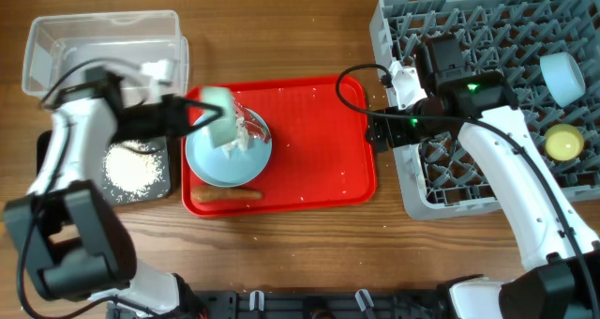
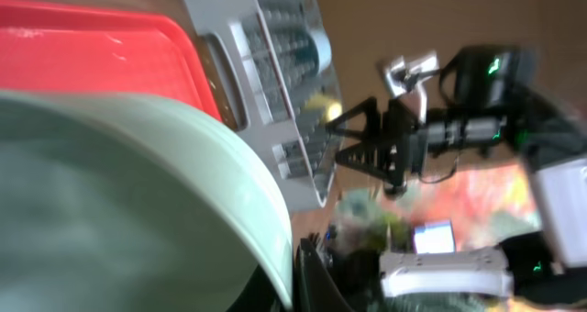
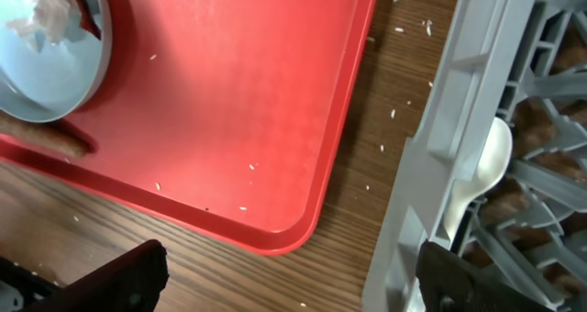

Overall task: Sort waste into correct bins and load items into the dishwasher rack
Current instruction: 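Bring the empty green bowl back over the red tray, then take the green bowl with the right gripper from the left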

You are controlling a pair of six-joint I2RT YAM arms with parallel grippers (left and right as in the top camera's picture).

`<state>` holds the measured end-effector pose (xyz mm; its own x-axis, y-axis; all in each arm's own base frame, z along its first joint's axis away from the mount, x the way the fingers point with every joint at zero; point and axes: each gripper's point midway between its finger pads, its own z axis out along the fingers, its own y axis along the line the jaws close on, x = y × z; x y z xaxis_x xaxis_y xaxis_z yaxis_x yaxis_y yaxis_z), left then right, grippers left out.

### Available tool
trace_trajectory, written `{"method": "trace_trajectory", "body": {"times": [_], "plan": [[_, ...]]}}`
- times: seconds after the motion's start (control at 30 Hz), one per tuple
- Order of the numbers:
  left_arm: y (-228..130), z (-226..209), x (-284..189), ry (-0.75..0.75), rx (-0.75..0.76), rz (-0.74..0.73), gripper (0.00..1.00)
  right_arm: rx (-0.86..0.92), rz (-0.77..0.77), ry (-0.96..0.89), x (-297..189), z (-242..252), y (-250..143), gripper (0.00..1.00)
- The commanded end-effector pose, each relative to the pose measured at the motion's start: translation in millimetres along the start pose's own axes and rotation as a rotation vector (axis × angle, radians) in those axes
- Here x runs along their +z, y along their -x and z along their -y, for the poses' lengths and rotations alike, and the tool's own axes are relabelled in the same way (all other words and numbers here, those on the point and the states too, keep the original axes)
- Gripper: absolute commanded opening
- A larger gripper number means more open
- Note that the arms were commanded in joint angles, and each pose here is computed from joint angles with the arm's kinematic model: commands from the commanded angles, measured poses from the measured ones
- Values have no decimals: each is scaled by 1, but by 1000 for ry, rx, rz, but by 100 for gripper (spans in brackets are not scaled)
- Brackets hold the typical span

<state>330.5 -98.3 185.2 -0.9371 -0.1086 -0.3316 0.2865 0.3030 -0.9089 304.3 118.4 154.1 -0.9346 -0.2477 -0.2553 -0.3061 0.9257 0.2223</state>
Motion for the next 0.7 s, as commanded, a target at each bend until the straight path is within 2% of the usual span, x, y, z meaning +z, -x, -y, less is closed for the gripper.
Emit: {"method": "trace_trajectory", "body": {"times": [0.0, 0.1, 0.17, 0.43, 0.47, 0.53, 0.63, 0.67], "plan": [[-5, -12, 49, 173, -95, -117, 4, 25, -20, -6, 4, 2, -3, 89], [-3, -19, 91, 305, -26, -148, 4, 25, -20, -6, 4, 2, -3, 89], [-7, -25, 133, 464, 74, -151, 4, 21, -19, -7, 4, 2, -3, 89], [-33, -41, 185, 795, 336, -162, 4, 46, -19, -11, 4, 3, -3, 89], [-34, -42, 187, 823, 354, -159, 4, 48, -19, -11, 4, 2, -3, 89], [-36, -43, 189, 842, 370, -161, 12, 59, -19, -11, 4, 2, -3, 89], [-36, -42, 190, 838, 373, -157, 14, 69, -19, -10, 4, 2, -3, 89], [-35, -42, 191, 837, 374, -155, 20, 70, -19, -10, 4, 2, -3, 89]]}}
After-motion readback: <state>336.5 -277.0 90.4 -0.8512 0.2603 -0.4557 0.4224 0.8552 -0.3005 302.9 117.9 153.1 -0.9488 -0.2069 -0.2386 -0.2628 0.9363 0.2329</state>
